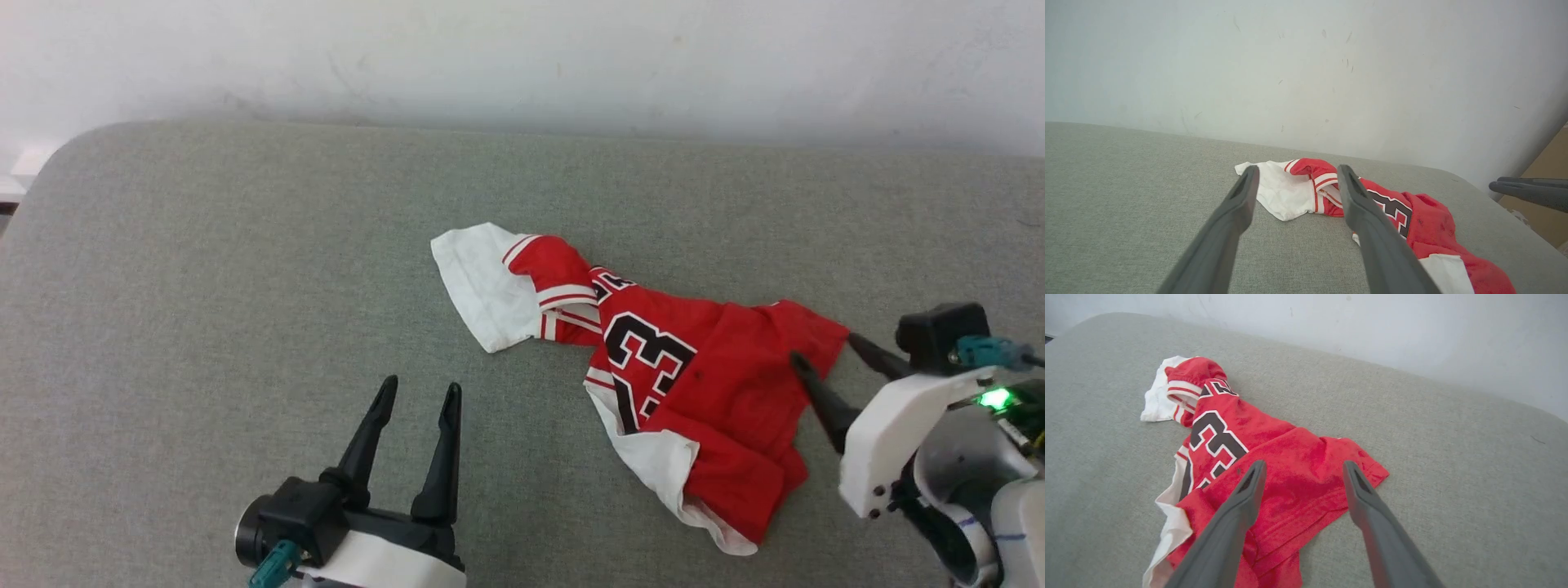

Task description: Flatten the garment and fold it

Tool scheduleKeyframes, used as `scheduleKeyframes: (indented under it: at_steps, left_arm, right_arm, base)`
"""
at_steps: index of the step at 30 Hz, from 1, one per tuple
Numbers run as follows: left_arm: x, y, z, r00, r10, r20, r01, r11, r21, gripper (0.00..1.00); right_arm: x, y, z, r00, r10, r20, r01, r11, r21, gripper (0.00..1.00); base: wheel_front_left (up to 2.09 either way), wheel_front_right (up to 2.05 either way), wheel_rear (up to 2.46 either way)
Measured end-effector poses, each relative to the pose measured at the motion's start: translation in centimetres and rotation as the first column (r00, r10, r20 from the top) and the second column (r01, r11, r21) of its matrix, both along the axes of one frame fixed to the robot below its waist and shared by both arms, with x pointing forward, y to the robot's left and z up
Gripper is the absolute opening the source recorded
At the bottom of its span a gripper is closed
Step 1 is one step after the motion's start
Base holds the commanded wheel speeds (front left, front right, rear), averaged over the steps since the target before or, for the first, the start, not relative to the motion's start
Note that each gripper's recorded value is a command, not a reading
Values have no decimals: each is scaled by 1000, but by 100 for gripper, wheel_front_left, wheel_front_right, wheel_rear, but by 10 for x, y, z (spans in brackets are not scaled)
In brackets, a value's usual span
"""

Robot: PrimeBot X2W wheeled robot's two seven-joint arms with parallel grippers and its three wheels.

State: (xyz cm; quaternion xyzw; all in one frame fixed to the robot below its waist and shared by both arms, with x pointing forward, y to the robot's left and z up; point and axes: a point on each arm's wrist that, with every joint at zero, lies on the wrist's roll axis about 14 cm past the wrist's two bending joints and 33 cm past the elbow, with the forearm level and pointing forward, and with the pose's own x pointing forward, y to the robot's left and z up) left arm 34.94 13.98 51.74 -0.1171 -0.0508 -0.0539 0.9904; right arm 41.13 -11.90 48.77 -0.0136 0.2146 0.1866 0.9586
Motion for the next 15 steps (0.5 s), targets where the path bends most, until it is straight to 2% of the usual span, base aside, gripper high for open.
scheduleKeyframes:
  at_steps: [5,15]
  left_arm:
    - [3,1,-5,1000,5,-17,-5,1000,-3,100]
    - [11,10,-16,998,31,-52,-31,1000,2,100]
  right_arm:
    - [8,-22,-37,993,-30,-110,15,990,-137,100]
    - [33,-30,-93,967,-73,-243,18,975,-221,100]
  base:
    - [0,0,0]
    - [0,0,0]
